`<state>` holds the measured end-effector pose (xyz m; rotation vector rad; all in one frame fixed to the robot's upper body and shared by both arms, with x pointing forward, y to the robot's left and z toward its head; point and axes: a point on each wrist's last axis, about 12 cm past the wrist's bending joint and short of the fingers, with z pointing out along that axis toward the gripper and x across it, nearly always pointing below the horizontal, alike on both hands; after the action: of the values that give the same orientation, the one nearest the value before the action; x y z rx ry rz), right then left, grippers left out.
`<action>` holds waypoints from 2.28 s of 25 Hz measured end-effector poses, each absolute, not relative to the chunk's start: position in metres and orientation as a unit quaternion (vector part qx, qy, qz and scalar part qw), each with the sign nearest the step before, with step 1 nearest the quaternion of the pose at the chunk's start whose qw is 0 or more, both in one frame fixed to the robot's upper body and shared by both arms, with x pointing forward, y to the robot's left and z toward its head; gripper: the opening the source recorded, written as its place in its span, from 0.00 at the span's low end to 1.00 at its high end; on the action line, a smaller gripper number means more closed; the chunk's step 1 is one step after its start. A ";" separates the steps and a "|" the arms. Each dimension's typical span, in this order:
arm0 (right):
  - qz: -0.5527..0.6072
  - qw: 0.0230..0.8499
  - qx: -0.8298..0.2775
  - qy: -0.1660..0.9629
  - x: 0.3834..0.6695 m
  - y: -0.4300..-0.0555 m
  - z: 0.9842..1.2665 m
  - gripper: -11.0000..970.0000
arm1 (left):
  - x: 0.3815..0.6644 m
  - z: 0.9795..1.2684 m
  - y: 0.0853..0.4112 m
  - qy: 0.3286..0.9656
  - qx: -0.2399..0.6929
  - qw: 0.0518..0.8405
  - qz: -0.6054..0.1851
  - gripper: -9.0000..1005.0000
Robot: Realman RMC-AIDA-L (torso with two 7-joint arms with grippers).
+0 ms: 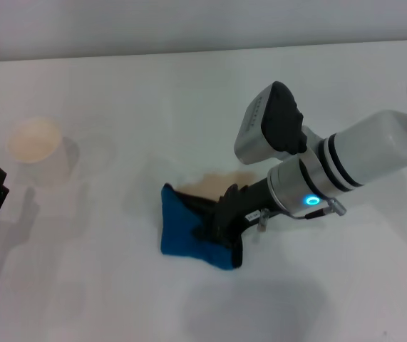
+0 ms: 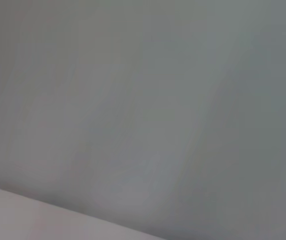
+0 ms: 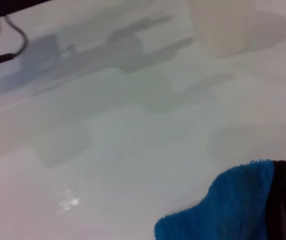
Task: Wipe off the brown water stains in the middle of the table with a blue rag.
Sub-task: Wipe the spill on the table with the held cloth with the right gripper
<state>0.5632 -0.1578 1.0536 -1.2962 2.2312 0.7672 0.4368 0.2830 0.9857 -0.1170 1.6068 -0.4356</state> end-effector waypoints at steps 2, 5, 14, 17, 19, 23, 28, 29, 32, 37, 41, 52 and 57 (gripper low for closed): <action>0.268 0.233 -0.464 0.812 0.567 -0.160 1.053 0.11 | 0.437 0.986 0.283 0.713 -0.052 0.672 -0.194 0.78; 0.252 0.246 -0.454 0.818 0.573 -0.164 1.052 0.11 | 0.437 0.986 0.283 0.713 -0.052 0.672 -0.193 0.78; 0.202 0.282 -0.414 0.842 0.592 -0.186 1.050 0.12 | 0.437 0.986 0.284 0.713 -0.051 0.672 -0.193 0.78; 0.182 0.291 -0.397 0.851 0.599 -0.201 1.052 0.12 | 0.437 0.986 0.284 0.711 -0.051 0.674 -0.193 0.78; 0.170 0.298 -0.381 0.859 0.603 -0.212 1.053 0.12 | 0.436 0.987 0.284 0.709 -0.051 0.676 -0.194 0.78; 0.148 0.310 -0.345 0.874 0.609 -0.234 1.051 0.12 | 0.435 0.988 0.284 0.706 -0.052 0.679 -0.194 0.78; 0.157 0.304 -0.337 0.877 0.606 -0.234 1.049 0.13 | 0.435 0.988 0.284 0.706 -0.052 0.679 -0.194 0.78; 0.164 0.298 -0.342 0.876 0.604 -0.231 1.048 0.13 | 0.435 0.988 0.284 0.706 -0.052 0.679 -0.194 0.78; 0.192 0.281 -0.362 0.868 0.597 -0.214 1.046 0.13 | 0.436 0.988 0.284 0.705 -0.050 0.680 -0.195 0.78; 0.243 0.255 -0.409 0.842 0.578 -0.173 1.042 0.13 | 0.435 0.988 0.284 0.706 -0.051 0.679 -0.195 0.78; 0.275 0.234 -0.444 0.820 0.562 -0.151 1.042 0.14 | 0.434 0.988 0.284 0.706 -0.052 0.679 -0.195 0.78; 0.320 0.215 -0.492 0.781 0.529 -0.122 1.040 0.15 | 0.433 0.987 0.285 0.705 -0.061 0.677 -0.202 0.78; 0.298 0.253 -0.483 0.784 0.536 -0.118 1.039 0.15 | 0.434 0.988 0.284 0.705 -0.060 0.677 -0.203 0.78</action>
<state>0.5360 -0.1183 1.0390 -1.3117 2.1307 0.8091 0.4345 0.2842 0.9878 -0.1359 1.5843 -0.4563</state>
